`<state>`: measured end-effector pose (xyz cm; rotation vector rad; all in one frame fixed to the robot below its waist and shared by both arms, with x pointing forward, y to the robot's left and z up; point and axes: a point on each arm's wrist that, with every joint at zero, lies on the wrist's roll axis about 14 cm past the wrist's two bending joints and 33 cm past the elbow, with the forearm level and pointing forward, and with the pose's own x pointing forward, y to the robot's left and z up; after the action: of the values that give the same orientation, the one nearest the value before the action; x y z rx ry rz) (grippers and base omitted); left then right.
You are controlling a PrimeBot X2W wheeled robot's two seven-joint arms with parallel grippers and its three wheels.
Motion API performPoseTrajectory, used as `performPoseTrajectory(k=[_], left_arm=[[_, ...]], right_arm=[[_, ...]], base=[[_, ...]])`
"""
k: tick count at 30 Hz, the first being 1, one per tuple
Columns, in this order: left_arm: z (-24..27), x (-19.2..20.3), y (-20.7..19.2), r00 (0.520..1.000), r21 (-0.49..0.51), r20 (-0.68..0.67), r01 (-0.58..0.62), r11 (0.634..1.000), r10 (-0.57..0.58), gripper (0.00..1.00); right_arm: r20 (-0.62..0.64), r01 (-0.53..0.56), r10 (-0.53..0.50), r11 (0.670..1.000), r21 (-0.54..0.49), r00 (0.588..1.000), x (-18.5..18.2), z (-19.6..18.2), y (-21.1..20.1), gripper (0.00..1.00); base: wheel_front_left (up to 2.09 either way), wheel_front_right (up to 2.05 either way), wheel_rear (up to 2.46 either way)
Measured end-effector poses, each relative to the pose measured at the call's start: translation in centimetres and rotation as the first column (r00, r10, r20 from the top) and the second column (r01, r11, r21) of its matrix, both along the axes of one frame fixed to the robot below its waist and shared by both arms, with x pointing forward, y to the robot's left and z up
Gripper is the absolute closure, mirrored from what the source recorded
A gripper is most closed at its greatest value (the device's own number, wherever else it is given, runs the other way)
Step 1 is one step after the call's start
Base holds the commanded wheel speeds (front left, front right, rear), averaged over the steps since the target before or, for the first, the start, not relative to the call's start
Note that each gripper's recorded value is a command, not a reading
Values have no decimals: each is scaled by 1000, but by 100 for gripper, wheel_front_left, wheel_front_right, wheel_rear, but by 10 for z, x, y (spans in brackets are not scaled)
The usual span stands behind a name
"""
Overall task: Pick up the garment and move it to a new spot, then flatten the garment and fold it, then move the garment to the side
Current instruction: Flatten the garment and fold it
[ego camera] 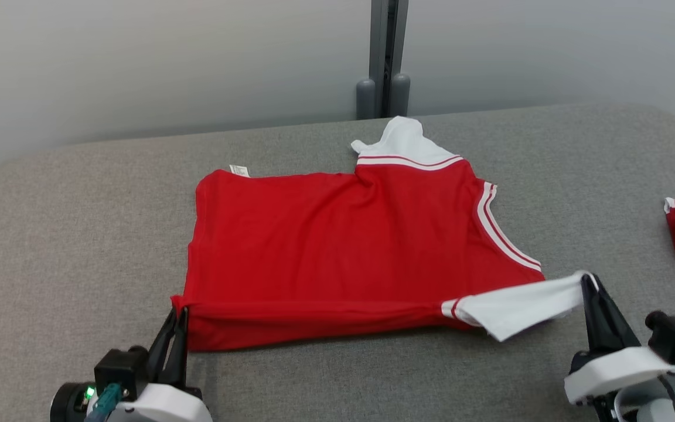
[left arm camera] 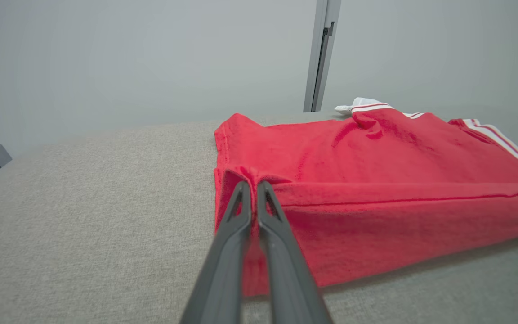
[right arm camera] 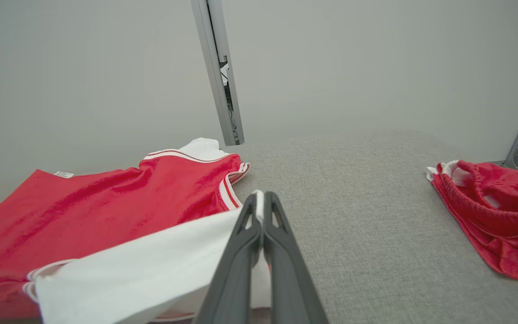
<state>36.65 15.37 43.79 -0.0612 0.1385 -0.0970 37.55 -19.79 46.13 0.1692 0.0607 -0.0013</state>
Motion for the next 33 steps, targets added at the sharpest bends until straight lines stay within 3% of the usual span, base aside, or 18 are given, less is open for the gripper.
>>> performPoseTrajectory(k=[5,11,31,32,33], left_arm=[[4,32,-3,999,18,18,26,1000,-26,100],[-7,61,5,999,53,-12,33,998,-32,100],[-38,103,6,997,98,-71,47,994,-40,100],[-38,103,5,997,98,-72,48,994,-41,93],[-39,104,5,997,99,-73,46,994,-39,56]], right_arm=[[45,-53,55,997,-51,997,43,17,11,100],[27,-74,76,994,-86,997,77,10,10,100],[-29,-100,97,989,-110,995,132,-20,21,100],[-43,-97,93,990,-103,995,132,-25,21,88],[-49,-94,89,991,-97,995,133,-27,21,9]], base=[[0,0,0],[0,0,0],[0,0,0],[0,0,0],[0,0,0]])
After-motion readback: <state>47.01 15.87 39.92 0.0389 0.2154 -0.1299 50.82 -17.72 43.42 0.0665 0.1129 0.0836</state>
